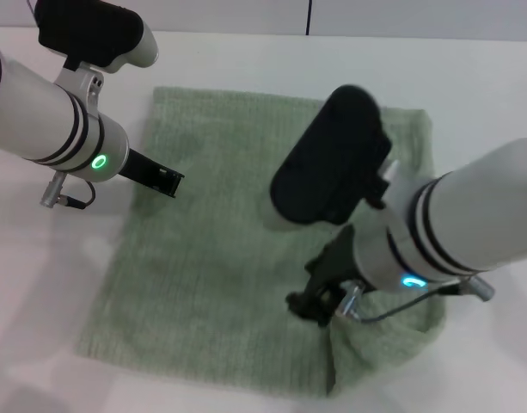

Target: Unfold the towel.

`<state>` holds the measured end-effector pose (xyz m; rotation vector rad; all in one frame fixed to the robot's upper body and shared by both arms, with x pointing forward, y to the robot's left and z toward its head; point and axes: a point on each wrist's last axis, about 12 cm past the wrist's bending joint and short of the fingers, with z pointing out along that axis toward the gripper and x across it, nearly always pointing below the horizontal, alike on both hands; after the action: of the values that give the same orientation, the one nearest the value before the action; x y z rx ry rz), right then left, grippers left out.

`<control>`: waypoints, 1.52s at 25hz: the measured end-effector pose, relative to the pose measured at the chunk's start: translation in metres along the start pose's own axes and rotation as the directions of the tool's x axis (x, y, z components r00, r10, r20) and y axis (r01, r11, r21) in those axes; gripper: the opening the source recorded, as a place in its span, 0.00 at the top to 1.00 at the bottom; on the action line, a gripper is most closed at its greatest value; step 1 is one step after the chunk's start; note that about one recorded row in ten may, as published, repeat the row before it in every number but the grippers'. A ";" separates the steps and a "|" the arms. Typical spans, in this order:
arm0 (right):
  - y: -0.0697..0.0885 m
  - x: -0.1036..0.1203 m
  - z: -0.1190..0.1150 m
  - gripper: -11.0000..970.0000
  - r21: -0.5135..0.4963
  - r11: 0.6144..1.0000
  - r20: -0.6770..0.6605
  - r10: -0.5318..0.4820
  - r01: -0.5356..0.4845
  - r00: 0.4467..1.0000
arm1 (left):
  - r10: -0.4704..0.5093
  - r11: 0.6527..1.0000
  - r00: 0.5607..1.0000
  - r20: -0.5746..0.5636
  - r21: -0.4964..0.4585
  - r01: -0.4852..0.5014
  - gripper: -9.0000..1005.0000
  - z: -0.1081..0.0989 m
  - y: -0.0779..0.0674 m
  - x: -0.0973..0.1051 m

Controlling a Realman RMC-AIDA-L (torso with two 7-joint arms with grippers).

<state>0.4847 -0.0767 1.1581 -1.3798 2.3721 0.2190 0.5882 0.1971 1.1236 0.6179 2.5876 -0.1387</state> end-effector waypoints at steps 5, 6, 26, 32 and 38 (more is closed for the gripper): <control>-0.004 0.004 0.007 0.56 -0.017 1.000 -0.063 0.002 -0.003 0.998 | -0.005 1.000 1.000 0.000 -0.001 0.005 0.99 0.001 0.001 0.000; -0.004 0.005 0.006 0.56 -0.017 1.000 -0.077 0.006 -0.007 0.997 | -0.005 1.000 1.000 0.001 -0.002 0.005 0.99 0.000 0.002 0.000; -0.022 0.023 -0.052 0.53 0.129 0.985 0.009 0.115 -0.115 0.993 | 0.013 1.000 1.000 0.014 -0.003 -0.013 0.98 -0.005 0.001 -0.004; -0.043 0.027 -0.041 0.51 0.249 0.956 0.102 0.135 -0.156 0.986 | 0.056 0.994 0.994 0.095 -0.097 -0.047 0.96 -0.027 0.009 -0.013; -0.073 0.047 -0.050 0.49 0.334 0.894 0.412 0.146 -0.298 0.899 | 0.097 0.949 0.865 0.491 -0.309 0.069 0.94 -0.098 0.052 -0.007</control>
<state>0.5146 -0.1677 1.1891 -0.7904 2.0969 0.0585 0.5754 0.2606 1.2141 0.4118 2.0353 0.1112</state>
